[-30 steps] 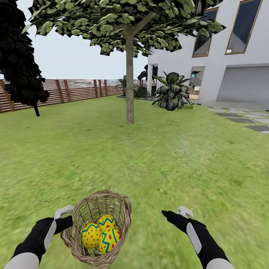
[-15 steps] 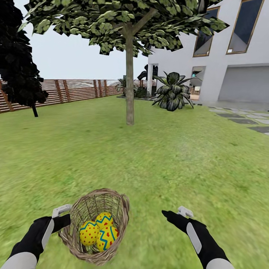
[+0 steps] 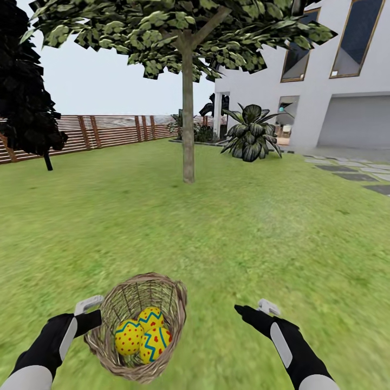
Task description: Take the three Easter eggs out of the wicker basket on the lawn in the garden, then place them on the lawn next to a single tree (choose any tree) so that all three eggs are next to the same tree and none are left in the basket.
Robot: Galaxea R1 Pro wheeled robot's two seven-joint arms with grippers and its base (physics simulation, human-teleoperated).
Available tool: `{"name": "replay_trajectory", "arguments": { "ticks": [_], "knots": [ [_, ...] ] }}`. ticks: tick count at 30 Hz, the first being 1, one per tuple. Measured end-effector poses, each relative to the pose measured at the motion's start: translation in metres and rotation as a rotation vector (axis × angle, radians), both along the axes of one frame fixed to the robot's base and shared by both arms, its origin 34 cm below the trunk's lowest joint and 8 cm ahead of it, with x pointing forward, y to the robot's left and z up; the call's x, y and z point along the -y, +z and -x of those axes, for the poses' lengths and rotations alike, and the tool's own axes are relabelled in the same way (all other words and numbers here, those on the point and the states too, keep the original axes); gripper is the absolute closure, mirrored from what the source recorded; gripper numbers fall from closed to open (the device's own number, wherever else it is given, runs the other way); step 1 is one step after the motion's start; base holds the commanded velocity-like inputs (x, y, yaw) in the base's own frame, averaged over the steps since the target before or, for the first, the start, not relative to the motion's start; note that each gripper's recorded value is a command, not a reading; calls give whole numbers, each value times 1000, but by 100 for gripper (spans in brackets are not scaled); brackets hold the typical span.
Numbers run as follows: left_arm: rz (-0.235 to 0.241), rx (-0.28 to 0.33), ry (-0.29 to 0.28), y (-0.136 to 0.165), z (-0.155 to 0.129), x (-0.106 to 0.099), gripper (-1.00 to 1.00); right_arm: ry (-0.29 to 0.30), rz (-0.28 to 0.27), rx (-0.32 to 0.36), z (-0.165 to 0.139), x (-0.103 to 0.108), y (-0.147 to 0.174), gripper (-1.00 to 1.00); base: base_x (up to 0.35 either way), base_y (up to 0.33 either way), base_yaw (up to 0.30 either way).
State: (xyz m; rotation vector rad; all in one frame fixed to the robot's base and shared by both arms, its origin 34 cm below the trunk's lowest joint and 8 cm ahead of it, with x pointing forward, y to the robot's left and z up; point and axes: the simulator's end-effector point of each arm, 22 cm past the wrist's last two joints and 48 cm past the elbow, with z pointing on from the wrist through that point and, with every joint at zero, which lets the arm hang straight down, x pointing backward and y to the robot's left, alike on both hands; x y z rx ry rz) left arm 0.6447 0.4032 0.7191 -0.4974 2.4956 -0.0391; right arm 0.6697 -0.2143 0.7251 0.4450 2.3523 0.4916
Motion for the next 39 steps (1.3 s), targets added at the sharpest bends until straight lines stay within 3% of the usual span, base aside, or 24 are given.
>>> {"name": "replay_trajectory", "arguments": {
  "ticks": [7,11,39],
  "knots": [
    [-4,1,3,1,0,-2,100,-15,11,29,-3,3,0,-100,261,0,0],
    [-22,-2,8,3,2,-15,100,-15,11,30,-3,3,-1,-100,264,0,0],
    [-18,1,10,3,1,-15,100,-13,6,28,-2,-2,-1,-100,264,0,0]
  ]
}}
